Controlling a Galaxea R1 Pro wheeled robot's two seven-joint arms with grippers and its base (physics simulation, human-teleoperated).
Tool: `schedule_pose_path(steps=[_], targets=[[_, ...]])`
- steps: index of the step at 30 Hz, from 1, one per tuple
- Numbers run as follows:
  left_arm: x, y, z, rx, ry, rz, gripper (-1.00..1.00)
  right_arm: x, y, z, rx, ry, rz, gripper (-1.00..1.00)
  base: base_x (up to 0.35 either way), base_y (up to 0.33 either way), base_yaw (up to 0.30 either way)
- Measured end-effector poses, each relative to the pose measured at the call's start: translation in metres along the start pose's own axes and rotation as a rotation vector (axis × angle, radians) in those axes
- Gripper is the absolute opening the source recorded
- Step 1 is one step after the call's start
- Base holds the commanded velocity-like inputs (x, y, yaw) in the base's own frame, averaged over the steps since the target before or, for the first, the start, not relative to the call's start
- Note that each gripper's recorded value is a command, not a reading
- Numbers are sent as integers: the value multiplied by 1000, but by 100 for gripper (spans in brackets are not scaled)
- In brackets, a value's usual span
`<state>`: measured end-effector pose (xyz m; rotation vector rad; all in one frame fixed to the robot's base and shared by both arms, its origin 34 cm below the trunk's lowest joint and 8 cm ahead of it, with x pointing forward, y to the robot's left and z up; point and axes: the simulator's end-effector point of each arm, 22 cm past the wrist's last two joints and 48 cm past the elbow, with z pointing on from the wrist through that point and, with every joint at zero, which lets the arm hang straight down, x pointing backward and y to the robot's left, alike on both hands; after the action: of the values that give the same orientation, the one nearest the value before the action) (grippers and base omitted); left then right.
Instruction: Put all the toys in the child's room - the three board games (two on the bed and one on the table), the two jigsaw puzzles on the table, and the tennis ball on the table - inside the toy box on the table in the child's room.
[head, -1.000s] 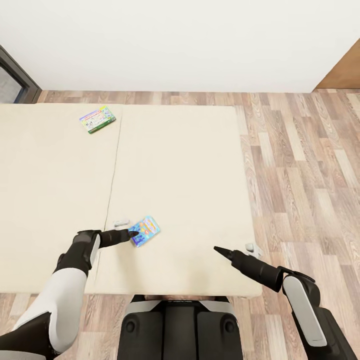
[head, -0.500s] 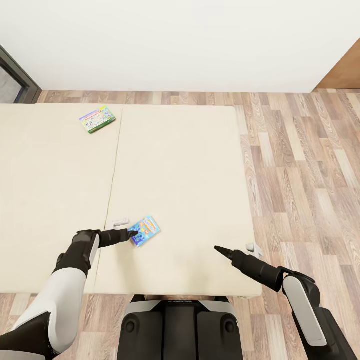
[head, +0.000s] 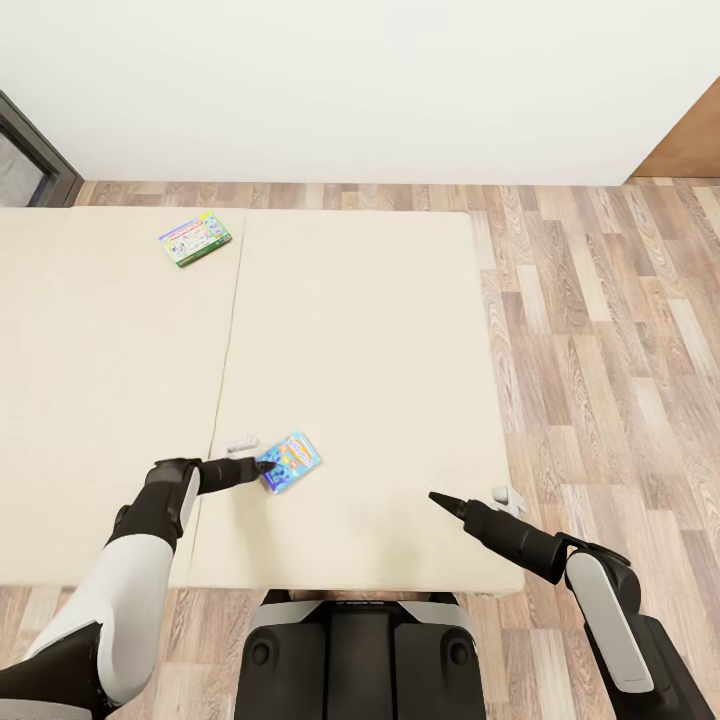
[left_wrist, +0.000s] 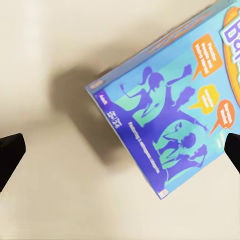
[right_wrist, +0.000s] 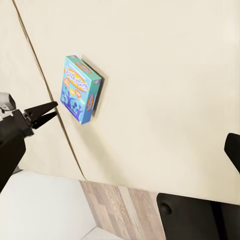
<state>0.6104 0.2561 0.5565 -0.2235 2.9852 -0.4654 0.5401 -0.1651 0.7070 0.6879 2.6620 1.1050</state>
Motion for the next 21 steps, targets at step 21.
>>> schedule_pose_path(steps=[21], targets=[[-3, 18, 2, -132, 9, 31, 100, 1, 1, 1, -1, 2, 0, 100, 0, 0, 0]])
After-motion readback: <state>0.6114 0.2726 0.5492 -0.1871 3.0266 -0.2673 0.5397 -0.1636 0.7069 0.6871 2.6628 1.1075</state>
